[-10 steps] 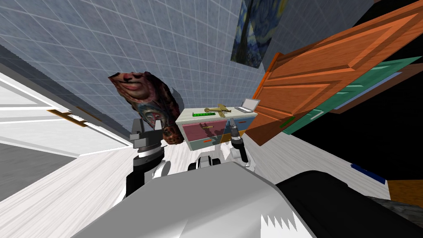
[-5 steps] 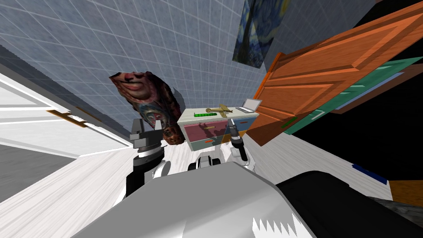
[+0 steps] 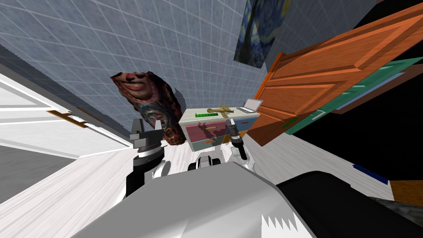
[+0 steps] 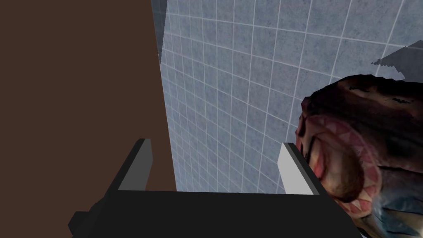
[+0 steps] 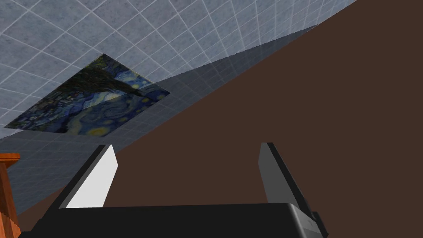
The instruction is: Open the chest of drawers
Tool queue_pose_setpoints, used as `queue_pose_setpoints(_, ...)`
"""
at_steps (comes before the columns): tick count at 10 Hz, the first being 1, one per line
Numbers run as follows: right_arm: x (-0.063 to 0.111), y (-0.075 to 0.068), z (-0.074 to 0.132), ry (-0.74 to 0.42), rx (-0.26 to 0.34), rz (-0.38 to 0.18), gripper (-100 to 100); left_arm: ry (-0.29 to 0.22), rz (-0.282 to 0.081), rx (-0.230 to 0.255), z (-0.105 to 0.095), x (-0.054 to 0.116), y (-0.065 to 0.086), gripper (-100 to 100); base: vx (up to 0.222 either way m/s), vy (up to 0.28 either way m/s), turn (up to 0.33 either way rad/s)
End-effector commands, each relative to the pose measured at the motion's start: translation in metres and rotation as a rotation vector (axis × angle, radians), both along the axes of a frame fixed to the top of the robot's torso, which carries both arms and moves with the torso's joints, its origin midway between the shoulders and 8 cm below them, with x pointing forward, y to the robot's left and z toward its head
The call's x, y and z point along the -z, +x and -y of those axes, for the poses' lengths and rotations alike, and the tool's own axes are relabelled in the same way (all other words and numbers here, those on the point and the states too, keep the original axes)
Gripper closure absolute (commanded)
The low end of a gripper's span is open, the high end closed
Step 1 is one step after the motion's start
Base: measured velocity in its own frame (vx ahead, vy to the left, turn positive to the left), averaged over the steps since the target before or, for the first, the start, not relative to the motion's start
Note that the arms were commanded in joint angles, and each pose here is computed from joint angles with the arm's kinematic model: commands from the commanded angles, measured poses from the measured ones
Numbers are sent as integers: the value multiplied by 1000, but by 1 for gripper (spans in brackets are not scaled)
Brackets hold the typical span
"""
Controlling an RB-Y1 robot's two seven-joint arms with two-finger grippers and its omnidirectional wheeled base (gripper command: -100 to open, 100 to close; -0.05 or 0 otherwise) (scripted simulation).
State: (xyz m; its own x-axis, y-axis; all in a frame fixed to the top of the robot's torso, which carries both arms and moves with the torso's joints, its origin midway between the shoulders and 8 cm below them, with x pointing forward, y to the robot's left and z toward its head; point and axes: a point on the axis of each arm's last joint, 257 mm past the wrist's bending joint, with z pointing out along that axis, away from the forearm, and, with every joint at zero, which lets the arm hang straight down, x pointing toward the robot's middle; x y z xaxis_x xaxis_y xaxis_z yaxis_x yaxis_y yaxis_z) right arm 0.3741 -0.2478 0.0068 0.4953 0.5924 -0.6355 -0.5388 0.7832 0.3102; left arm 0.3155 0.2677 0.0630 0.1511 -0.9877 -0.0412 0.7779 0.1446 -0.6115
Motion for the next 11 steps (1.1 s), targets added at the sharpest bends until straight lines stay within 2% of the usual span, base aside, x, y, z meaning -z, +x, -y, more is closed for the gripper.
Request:
queue_pose_setpoints(1,2,1,0,-64,54,14,-100,0,0,0,0,0,0,0,13,34,-1)
queue_pose_setpoints(2,7,5,0,-123,90,21,-100,0,0,0,0,0,0,0,28,55,-6)
queue_pose_setpoints(10,19,13,1,-345,266,63,-100,0,0,0,0,0,0,0,23,50,-5)
queue_pose_setpoints(11,27,18,2,-402,297,65,-100,0,0,0,0,0,0,0,27,48,-11)
